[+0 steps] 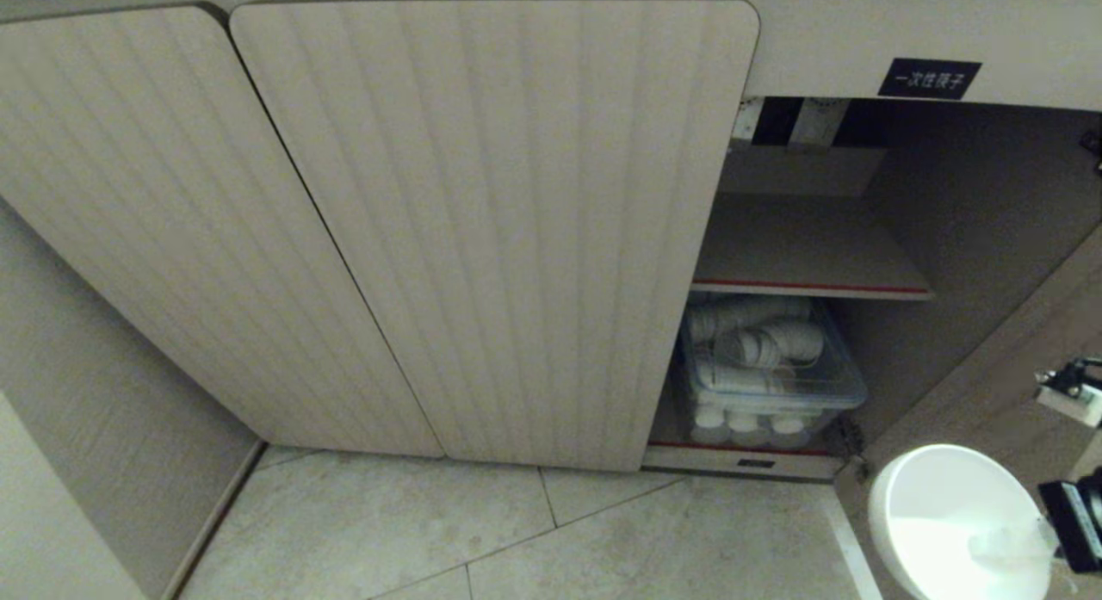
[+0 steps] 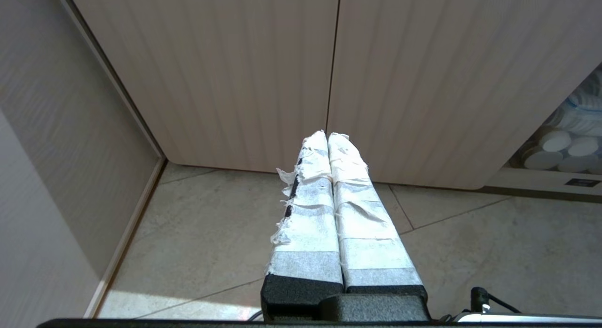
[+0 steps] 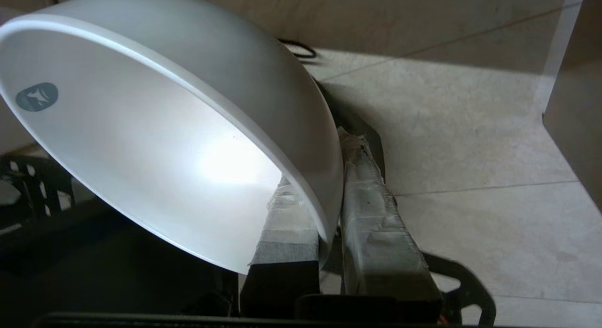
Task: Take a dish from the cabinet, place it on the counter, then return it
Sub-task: Place it on the table
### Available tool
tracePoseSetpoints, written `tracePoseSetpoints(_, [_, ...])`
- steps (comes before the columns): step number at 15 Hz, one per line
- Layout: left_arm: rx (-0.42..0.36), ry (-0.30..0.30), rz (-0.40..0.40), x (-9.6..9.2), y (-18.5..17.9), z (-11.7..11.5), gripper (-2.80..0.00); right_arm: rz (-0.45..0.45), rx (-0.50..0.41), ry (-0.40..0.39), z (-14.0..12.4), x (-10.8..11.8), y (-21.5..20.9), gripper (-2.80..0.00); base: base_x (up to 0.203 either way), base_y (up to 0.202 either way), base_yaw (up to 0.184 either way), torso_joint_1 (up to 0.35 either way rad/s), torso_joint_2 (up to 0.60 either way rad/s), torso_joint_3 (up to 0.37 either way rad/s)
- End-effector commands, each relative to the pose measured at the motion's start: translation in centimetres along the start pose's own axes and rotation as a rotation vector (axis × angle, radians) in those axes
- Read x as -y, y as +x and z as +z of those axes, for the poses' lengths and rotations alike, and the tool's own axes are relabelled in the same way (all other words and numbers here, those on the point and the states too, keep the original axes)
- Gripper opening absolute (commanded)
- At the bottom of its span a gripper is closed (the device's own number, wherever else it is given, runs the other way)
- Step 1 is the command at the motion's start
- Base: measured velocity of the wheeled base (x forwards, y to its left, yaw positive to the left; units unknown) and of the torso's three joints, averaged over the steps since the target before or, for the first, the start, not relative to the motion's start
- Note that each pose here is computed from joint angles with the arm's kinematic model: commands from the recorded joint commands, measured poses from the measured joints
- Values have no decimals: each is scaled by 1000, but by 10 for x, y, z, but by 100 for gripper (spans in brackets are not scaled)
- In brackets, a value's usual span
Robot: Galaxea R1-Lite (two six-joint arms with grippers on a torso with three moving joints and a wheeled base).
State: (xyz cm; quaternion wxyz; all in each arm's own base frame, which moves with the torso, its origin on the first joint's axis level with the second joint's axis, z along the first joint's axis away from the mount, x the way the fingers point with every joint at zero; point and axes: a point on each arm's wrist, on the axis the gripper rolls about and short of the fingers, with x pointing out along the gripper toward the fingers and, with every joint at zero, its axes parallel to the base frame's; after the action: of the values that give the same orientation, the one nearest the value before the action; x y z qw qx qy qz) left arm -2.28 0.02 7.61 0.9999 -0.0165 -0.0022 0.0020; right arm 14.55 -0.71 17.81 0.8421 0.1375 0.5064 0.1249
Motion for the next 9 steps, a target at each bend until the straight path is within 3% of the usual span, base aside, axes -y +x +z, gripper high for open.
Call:
tracePoseSetpoints(1, [1, -1, 1, 0, 0, 0, -280, 6, 39, -27, -31, -5, -11, -280, 0, 0, 0, 0, 0, 0])
tracePoseSetpoints(7, [0, -1, 1, 0, 0, 0, -280, 40, 85, -107, -85, -14, -23, -280, 0, 0, 0, 0, 0, 0])
tracePoseSetpoints(9, [1, -1, 1, 0, 0, 0, -280, 58, 53, -114, -98, -16, -26, -280, 0, 0, 0, 0, 0, 0])
